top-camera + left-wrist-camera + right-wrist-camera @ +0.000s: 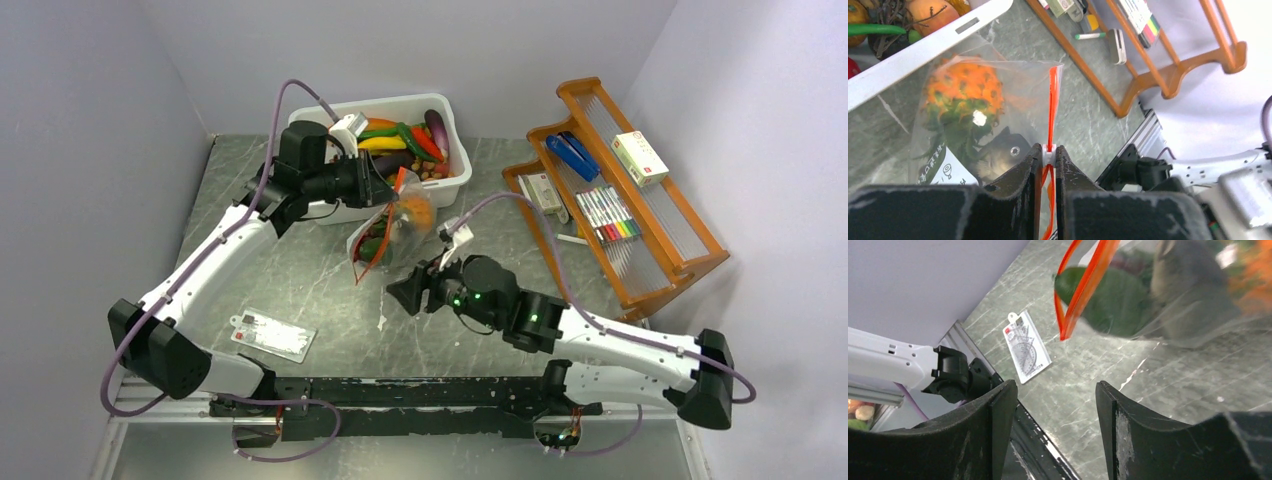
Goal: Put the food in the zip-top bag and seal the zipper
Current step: Zip the zipper food storage bag at the center of the board.
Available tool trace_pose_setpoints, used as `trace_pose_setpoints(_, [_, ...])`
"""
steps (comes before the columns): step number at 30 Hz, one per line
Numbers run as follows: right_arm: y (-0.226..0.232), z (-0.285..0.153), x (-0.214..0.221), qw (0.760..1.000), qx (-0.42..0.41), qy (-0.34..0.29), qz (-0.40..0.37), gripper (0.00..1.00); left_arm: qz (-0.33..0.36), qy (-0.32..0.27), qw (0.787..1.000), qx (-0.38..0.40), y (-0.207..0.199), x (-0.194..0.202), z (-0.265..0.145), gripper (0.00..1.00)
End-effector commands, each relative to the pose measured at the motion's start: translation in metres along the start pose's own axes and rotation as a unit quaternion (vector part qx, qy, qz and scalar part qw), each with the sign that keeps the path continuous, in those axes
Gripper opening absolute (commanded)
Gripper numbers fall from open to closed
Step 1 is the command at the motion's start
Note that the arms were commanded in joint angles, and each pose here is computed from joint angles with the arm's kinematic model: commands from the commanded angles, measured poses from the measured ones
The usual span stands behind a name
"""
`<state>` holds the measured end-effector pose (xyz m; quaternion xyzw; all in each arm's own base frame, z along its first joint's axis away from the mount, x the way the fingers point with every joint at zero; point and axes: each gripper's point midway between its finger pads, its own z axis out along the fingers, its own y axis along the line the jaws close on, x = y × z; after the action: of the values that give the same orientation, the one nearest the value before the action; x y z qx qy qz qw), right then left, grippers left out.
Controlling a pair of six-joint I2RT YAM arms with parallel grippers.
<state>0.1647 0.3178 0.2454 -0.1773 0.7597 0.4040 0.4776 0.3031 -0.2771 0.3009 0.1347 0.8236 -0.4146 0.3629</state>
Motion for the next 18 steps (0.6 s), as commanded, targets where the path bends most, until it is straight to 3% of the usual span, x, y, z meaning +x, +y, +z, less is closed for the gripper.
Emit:
trace_pose_setpoints(1, [0.003, 0.016, 0.015, 0.998, 0.050, -0.006, 0.041, 0.61, -0.050, -0.055, 0.997, 0.026, -0.015, -0.028, 0.006, 0.07])
trace_pose_setpoints(10, [0.008, 0.053, 0.026, 0.994, 0.096, -0.034, 0.045, 0.63, -0.069, -0.092, 0.993, -0.019, 0.007, -0.029, 0.012, 0.07])
trace_pose_setpoints(15, [-0.021, 0.069, 0.044, 0.982, 0.184, -0.036, 0.033, 0.63, -0.105, -0.100, 0.989, -0.022, 0.010, -0.031, 0.017, 0.07])
trace_pose_setpoints(18, [-0.021, 0.075, 0.046, 0.982, 0.185, -0.038, 0.025, 0.63, -0.121, -0.095, 0.988, -0.020, 0.011, -0.029, 0.021, 0.07])
